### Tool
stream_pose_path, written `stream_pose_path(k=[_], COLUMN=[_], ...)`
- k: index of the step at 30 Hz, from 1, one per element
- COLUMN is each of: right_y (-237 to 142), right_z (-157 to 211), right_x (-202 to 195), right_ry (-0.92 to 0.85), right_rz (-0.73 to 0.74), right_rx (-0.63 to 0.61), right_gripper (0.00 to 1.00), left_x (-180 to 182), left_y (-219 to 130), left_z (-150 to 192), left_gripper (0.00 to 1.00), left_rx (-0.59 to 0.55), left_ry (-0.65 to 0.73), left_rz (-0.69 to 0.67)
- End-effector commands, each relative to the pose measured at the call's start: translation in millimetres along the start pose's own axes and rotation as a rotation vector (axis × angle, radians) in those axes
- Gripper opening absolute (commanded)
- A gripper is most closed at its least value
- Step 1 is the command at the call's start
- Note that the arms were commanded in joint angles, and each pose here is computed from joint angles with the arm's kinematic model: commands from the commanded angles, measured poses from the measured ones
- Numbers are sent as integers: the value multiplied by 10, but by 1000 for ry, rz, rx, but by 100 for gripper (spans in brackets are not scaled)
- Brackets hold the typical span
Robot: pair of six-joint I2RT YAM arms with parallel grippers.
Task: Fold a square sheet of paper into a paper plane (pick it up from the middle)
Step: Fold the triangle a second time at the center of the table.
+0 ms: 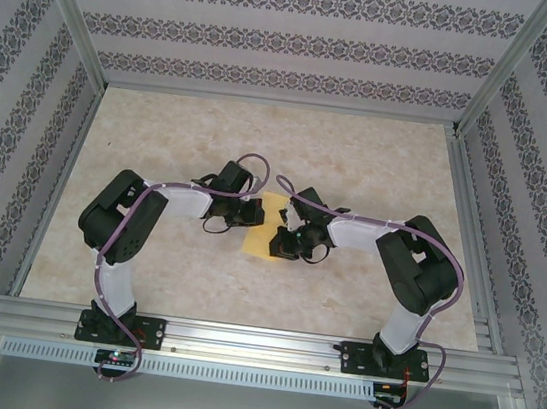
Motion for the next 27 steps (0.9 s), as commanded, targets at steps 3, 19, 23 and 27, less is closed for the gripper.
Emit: stream_pose_path(k=[3,19,23,27], right_y=[-126,26,91,170], right_z=[-18,-424,-446,-407], right_x=[109,224,163,67], right_ry=[-20,-46,-36,-19], right_rz=[-32,-45,-22,15], right_rx=[-8,-76,-73,-48], right_gripper=[10,9,9,8], left_x=[160,188,133,-2], left_y=[98,116,80,-23], left_z=[47,77,47,-2], left_gripper=[0,0,0,0], left_rx=[12,14,9,-4], left_ry=[-16,-22,-17,-3], left_rz=[-49,-45,-29,20])
Point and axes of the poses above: each hand's point on the last joint's axis, 136 mm out from that joint toward the fingers, its own y axis out along the fingers, its own x axis along the line the jaws close on, z = x × y, the point moved 9 cm from there along -y, back along the fingers, and after that the axes turned 5 degrees about -y, right-handed, at the moved point
